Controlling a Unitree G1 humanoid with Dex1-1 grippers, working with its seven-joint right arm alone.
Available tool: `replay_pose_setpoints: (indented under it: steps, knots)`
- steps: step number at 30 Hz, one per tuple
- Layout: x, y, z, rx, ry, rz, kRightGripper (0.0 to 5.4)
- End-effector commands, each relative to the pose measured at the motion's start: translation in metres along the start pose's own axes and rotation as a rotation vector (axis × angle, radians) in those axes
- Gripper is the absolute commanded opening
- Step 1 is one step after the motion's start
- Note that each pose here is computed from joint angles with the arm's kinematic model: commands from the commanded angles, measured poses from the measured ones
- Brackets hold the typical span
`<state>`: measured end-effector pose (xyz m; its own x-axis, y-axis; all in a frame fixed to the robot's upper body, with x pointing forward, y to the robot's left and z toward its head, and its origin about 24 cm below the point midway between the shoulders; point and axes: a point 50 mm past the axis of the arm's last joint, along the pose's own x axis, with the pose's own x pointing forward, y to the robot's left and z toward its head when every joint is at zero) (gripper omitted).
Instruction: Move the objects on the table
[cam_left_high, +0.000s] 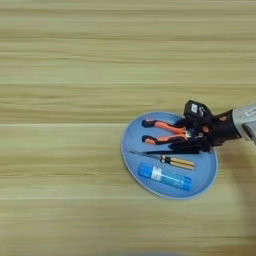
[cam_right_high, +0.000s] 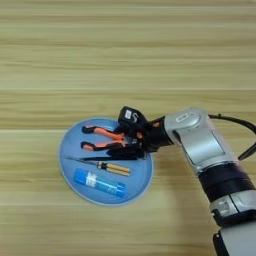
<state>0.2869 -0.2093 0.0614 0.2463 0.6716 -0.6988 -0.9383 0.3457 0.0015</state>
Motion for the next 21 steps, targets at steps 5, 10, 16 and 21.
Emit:
replay_pose_setpoints:
  steps: [5,10,16,21]
  knots:
    - [-0.019,-0.015,0.03,-0.108,-0.046,-0.096,2.36]
    - [-0.02,-0.014,0.031,-0.109,-0.049,-0.094,2.32]
    - [-0.02,-0.013,0.033,-0.111,-0.056,-0.089,2.32]
    - [-0.024,-0.012,0.04,-0.122,-0.08,-0.088,2.32]
